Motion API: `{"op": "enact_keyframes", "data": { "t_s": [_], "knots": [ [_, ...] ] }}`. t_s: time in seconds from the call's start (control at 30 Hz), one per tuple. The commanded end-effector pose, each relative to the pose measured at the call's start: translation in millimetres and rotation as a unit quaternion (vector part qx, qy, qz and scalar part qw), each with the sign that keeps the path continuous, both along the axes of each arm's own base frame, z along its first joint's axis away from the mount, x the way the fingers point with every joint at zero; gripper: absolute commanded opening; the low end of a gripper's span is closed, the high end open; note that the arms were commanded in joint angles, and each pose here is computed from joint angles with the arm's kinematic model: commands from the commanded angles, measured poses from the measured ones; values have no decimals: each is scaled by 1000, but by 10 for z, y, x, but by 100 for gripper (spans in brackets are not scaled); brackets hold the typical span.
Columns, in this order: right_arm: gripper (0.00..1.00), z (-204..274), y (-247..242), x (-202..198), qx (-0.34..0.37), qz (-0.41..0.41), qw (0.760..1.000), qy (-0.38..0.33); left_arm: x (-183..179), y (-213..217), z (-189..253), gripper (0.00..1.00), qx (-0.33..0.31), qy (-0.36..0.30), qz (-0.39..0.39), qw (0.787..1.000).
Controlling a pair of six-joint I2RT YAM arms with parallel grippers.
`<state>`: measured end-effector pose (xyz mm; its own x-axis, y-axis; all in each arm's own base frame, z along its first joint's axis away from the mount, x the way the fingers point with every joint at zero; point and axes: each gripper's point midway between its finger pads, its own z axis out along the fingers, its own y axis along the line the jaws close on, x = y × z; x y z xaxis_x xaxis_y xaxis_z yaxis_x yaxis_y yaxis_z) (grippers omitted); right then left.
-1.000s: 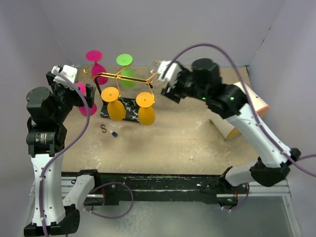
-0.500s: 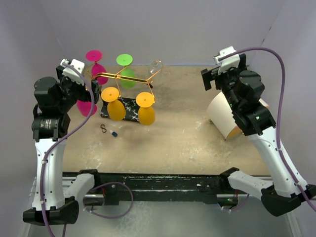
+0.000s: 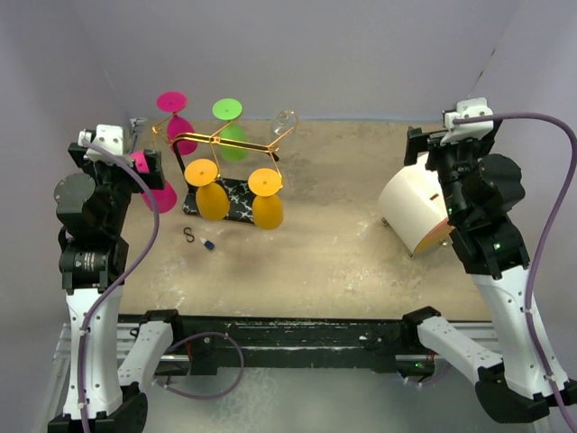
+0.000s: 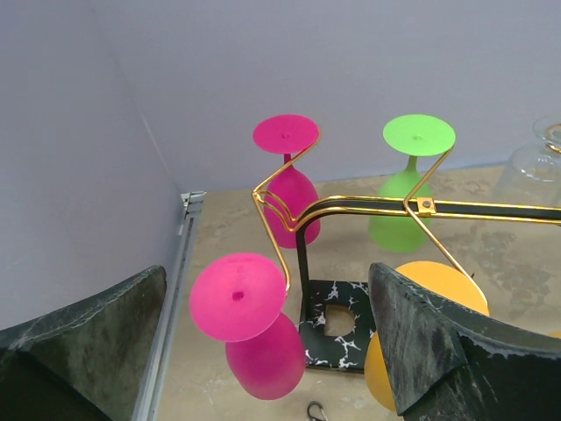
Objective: Place the wine glass upside down on the wine glass rack
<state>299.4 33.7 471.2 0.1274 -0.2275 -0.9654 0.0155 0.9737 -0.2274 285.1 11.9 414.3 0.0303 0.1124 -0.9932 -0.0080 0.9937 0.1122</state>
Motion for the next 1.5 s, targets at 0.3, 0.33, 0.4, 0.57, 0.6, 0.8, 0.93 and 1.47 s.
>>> {"op": "enact_keyframes", "data": {
  "t_s": [0.3, 0.33, 0.4, 0.57, 0.6, 0.8, 0.93, 1.47],
  "knots": [
    [100, -49, -244, -285, -8, -21, 1000, -6, -186, -86, 322, 99, -10, -28, -21, 999],
    [100, -74, -262, -306, -6, -24, 1000, -4, -183, -117, 289, 99, -9, -22, -30, 999],
    [100, -131, -280, -344, -7, -23, 1000, 2, -176, -174, 233, 99, 2, -13, -48, 999],
    [100, -263, -336, -402, -17, -27, 999, 18, -195, -188, 200, 99, 10, -8, -54, 998],
    [100, -265, -334, -402, -15, -25, 999, 18, -199, -176, 200, 99, 9, -7, -50, 999],
    [100, -277, -323, -374, -1, -21, 999, 24, -233, -90, 173, 99, 12, 1, -26, 1000],
    [100, -319, -332, -342, 12, -25, 999, 32, -243, -53, 155, 99, 14, 5, -16, 1000],
    [100, -400, -339, -228, 29, -32, 998, 42, -243, -43, 130, 99, 13, 12, -13, 1000]
  ]
}}
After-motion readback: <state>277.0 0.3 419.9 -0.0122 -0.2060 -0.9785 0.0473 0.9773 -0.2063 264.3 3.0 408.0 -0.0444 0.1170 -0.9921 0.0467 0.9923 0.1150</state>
